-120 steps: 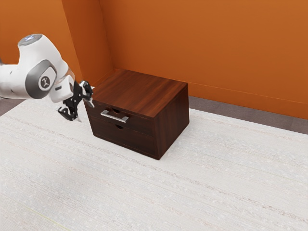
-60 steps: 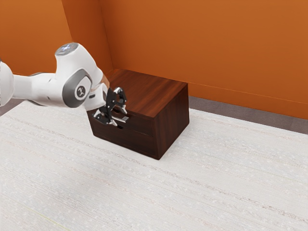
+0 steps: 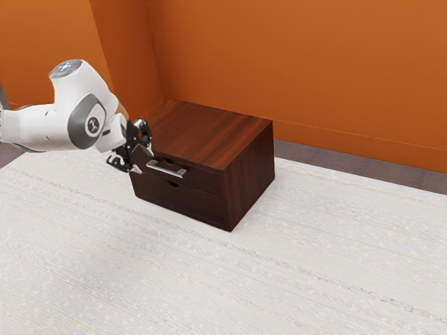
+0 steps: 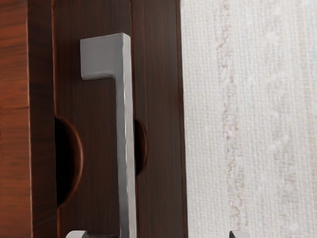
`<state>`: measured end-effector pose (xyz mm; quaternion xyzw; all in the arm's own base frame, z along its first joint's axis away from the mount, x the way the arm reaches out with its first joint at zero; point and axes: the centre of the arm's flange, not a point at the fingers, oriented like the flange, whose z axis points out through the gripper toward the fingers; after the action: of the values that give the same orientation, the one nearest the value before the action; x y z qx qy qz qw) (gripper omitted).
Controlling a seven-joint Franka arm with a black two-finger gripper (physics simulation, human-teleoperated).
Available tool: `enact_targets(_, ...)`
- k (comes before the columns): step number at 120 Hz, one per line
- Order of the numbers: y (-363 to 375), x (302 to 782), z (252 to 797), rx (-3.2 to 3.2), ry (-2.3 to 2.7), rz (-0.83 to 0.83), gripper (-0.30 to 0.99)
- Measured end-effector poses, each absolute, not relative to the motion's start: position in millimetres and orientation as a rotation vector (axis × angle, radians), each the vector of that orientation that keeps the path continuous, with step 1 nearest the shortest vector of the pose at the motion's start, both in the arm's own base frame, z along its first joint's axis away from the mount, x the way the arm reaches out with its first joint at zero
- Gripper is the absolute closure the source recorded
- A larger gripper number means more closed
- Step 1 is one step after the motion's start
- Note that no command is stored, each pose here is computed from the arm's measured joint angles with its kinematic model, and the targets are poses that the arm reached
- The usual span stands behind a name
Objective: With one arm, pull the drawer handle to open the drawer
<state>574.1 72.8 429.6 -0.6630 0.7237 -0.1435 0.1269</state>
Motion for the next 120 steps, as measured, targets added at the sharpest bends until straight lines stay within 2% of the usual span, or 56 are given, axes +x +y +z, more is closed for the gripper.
enact_targets(33, 36.1, 577.8, 429.5, -1.857, 2.179, -0.430, 0.35)
enact_targets(55, 46.1, 577.5, 426.6, -1.872, 2.167, -0.420, 0.35)
enact_targets(120, 49.5, 586.2, 407.2, -1.901, 2.156, -0.407, 0.48)
